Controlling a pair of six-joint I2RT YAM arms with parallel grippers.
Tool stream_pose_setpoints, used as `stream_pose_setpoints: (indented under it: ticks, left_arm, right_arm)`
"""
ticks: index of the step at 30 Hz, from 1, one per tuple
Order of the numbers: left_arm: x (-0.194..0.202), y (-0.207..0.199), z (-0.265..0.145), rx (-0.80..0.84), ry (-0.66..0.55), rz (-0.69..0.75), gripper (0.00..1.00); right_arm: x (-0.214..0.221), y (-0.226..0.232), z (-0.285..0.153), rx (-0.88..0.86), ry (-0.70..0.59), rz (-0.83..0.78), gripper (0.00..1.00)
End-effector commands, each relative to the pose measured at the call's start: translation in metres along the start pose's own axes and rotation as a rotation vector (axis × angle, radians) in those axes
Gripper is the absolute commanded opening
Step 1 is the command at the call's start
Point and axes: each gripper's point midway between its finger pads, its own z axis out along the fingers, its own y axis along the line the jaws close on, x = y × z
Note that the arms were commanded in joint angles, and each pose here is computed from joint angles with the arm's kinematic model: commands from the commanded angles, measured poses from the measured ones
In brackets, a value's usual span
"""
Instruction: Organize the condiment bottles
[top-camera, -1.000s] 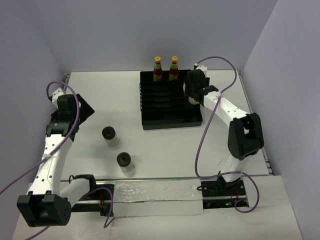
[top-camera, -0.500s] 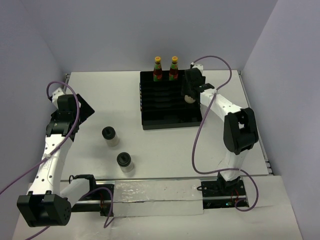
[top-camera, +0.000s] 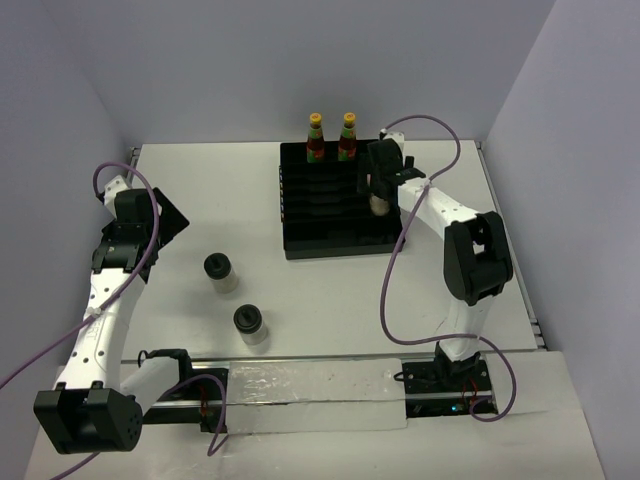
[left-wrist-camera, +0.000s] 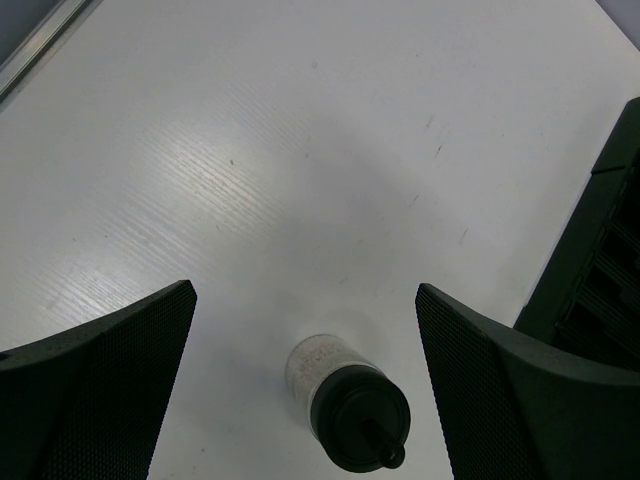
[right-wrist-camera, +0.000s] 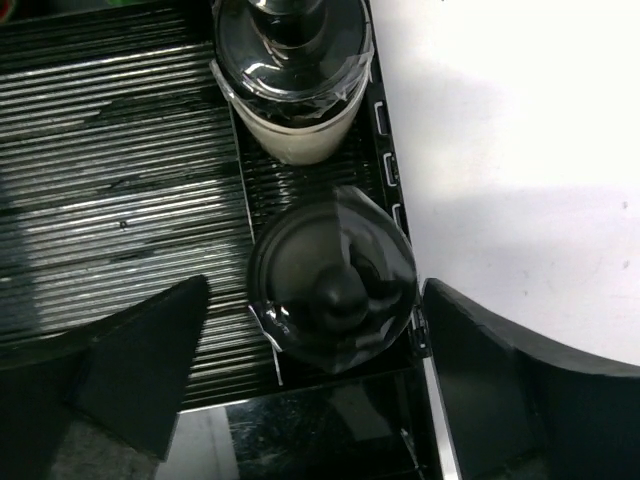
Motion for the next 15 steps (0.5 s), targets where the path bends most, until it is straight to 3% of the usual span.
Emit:
stream_pose_setpoints:
  ticks: [1,9,12,15]
  left_arm:
    - [-0.017,-0.006,-0.004,0.025,-0.042,-0.009,0.99]
    - [-0.019,-0.009,-0.006,0.034,-0.047,-0.018,0.99]
    - [-0.02,-0.007,-0.006,0.027,-0.052,-0.02,0.99]
    - [-0.021,-0.005,-0.006,0.014,-0.055,-0.02,0.99]
  right_arm:
    - [-0.053,-0.003,-0.038,-0.02,-0.144,0.057,1.0]
    - [-0.09,0.017,-0.138,-0.11,-0.304,0.044,1.0]
    - [-0.074,0.051,-0.171,-0.226,-0.309,0.007,1.0]
    - [-0.029,0.132,-0.235,-0.516,-0.291,-0.083,1.0]
